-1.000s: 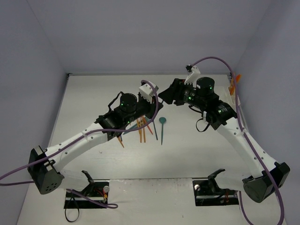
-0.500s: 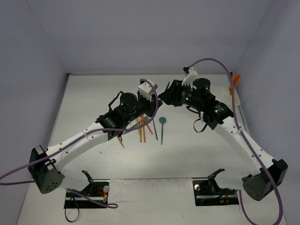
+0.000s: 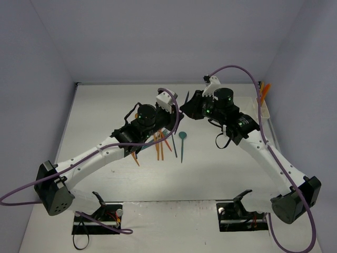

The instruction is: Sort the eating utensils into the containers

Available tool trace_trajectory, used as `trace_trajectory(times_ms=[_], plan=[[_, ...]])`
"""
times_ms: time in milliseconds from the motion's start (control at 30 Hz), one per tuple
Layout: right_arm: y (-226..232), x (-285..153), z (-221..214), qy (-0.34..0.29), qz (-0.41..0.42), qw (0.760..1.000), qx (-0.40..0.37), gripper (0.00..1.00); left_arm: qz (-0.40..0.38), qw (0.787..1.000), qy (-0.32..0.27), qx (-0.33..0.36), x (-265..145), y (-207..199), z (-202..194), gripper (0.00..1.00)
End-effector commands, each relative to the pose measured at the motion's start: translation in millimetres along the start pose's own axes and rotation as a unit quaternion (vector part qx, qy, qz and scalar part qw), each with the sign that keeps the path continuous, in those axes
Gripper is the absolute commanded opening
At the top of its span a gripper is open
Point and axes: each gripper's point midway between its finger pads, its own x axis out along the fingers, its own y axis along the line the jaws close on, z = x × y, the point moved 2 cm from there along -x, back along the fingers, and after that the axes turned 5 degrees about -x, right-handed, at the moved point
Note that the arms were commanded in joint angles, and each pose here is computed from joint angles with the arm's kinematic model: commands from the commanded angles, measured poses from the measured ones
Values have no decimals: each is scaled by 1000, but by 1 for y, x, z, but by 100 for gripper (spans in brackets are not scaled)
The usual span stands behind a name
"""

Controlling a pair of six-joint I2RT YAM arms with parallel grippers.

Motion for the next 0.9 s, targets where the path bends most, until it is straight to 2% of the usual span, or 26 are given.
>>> trace_trajectory(times_ms=[0, 67, 100, 133, 200, 300, 367, 433, 533, 600, 733, 867], plan=[[-4, -12, 39, -83, -26, 995, -49, 0, 5, 997, -67, -35, -2, -6, 37, 35], [-20, -19, 49, -99, -52, 992, -58, 0, 18, 997, -66, -47, -3, 0, 35, 52], [-22, -21, 51, -101, -56, 991, -60, 0, 22, 996, -66, -48, -4, 3, 34, 53], [-42, -28, 62, -115, -83, 988, -58, 0, 30, 996, -57, -57, -5, 8, 29, 60], [-66, -36, 75, -128, -115, 983, -66, 0, 61, 994, -49, -72, -11, 23, 23, 65], [-122, -64, 111, -164, -200, 963, -78, 0, 106, 988, -27, -106, -21, 56, 9, 73], [-152, -80, 127, -179, -247, 949, -83, 0, 139, 982, -8, -129, -33, 81, 0, 75], [-188, -100, 144, -188, -297, 932, -92, 0, 177, 971, 38, -156, -51, 110, -21, 77], [-246, -123, 161, -189, -366, 907, -86, 0, 251, 954, 54, -157, -82, 154, -33, 81], [-274, -138, 176, -198, -406, 888, -89, 0, 293, 945, 64, -130, -100, 166, -41, 87], [-314, -142, 198, -196, -439, 869, -115, 0, 342, 929, 72, -121, -124, 183, -56, 90], [-352, -128, 193, -153, -464, 860, -150, 0, 380, 912, 100, -114, -142, 198, -75, 91]])
